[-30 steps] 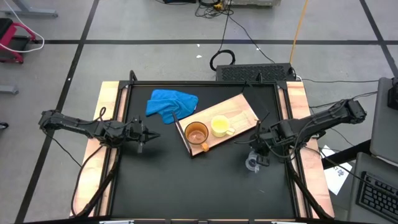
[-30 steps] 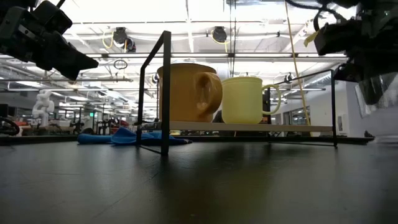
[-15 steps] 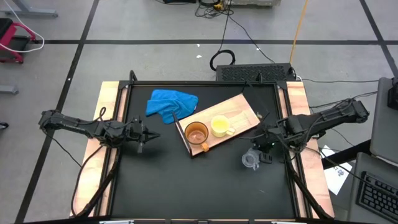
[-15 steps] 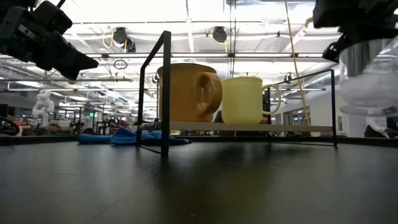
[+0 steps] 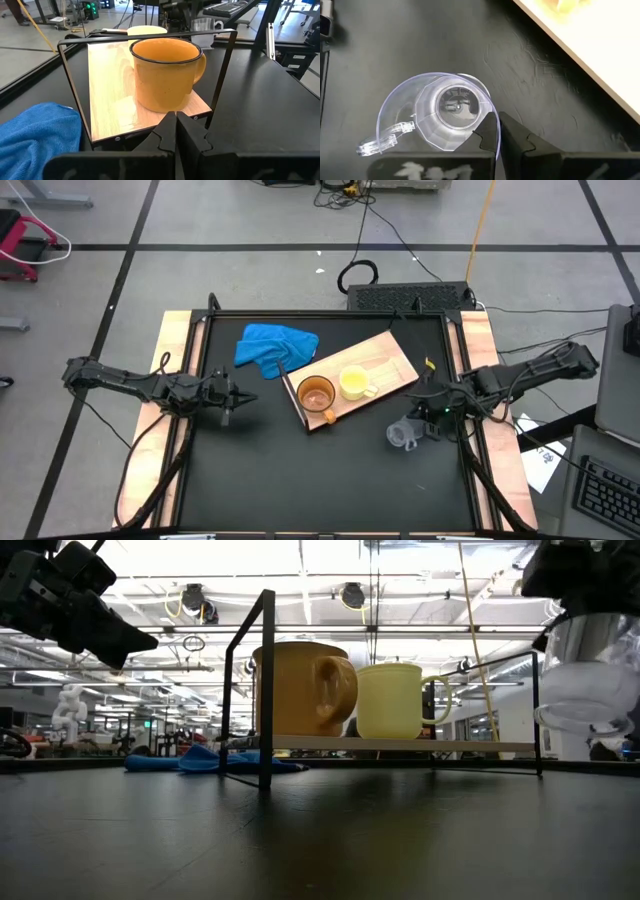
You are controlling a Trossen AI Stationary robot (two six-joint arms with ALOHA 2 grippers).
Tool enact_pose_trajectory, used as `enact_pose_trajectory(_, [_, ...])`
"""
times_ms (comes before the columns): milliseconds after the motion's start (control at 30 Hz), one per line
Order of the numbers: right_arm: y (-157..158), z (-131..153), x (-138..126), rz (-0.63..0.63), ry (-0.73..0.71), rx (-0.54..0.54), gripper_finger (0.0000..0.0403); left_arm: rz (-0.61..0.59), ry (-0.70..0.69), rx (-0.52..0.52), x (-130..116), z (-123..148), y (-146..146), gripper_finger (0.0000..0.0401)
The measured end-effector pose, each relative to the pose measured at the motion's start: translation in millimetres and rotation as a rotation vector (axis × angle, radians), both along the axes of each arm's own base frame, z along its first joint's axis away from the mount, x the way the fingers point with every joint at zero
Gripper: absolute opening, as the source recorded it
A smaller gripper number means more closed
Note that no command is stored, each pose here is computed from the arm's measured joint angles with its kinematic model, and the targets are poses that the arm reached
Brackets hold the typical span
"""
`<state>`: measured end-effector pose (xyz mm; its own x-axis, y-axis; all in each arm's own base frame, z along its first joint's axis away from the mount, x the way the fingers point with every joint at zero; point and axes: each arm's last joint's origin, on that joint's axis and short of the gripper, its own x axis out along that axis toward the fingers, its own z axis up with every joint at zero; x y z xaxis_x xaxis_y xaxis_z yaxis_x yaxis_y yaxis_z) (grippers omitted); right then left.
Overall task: Stack small to large cups/mugs on shelf
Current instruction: Put the transparent mug on the shelf
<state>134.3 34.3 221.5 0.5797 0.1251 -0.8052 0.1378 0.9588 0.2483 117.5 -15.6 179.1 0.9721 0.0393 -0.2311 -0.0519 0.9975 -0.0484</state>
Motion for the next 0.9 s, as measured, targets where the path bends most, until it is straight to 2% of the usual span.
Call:
enact_pose_trajectory(300, [-3.1,-20.8,-12.2,-0.004,-0.084,0.029,0.0,0.001,0.008,-0.001,-0.2,-0.9,0.1,0.0015])
enact_pose_trajectory(900, [-3.3,-20.4,-13.0,0.026,-0.15,0.02,0.0,0.002,0.007,-0.006,-0.1,-0.7,0.0,0.0015])
